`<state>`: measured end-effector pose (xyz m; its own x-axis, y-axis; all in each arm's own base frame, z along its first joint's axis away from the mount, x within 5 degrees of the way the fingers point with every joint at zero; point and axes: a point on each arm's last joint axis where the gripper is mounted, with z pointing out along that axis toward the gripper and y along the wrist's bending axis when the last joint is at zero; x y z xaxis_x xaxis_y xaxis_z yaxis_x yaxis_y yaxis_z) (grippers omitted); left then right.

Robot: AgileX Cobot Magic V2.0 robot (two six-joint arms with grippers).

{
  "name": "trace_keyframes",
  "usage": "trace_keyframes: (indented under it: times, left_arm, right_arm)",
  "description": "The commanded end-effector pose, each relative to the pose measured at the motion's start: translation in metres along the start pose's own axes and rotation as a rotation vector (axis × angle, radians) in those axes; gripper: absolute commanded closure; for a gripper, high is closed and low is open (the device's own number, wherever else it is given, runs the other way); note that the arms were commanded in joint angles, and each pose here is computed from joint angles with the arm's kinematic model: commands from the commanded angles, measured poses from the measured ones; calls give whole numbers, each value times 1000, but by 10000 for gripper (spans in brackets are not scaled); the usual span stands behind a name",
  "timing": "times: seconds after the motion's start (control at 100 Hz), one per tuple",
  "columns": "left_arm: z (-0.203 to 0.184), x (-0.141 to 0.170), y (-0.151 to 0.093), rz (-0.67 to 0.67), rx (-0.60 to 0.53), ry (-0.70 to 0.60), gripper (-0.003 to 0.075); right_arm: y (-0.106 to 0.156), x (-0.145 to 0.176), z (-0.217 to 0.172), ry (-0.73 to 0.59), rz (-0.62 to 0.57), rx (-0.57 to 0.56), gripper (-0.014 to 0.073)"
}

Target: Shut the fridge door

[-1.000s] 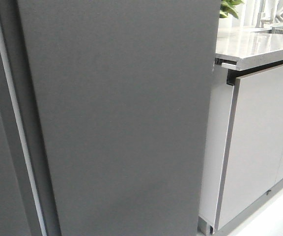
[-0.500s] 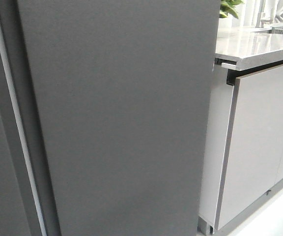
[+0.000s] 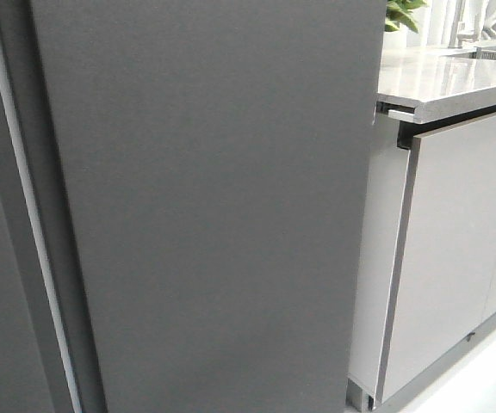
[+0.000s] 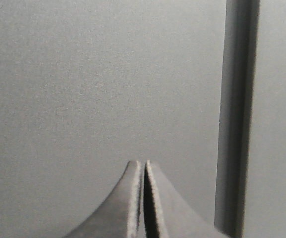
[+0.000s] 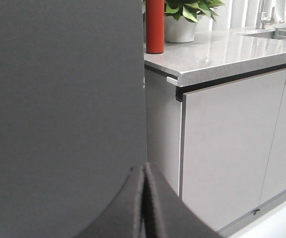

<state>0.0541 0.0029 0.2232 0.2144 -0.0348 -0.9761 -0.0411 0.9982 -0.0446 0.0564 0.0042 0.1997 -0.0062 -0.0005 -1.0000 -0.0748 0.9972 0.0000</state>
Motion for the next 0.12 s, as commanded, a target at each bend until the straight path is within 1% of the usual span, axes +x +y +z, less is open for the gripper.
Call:
trace_keyframes:
  times: [0.0,0.11]
  left_arm:
    - [-1,4,0,-10,6,-50,740]
    - [-1,4,0,-10,6,-50,740]
  right_arm:
    - [0,-2,-1,-80,-9,6,641]
    - [0,-2,-1,-80,-9,6,641]
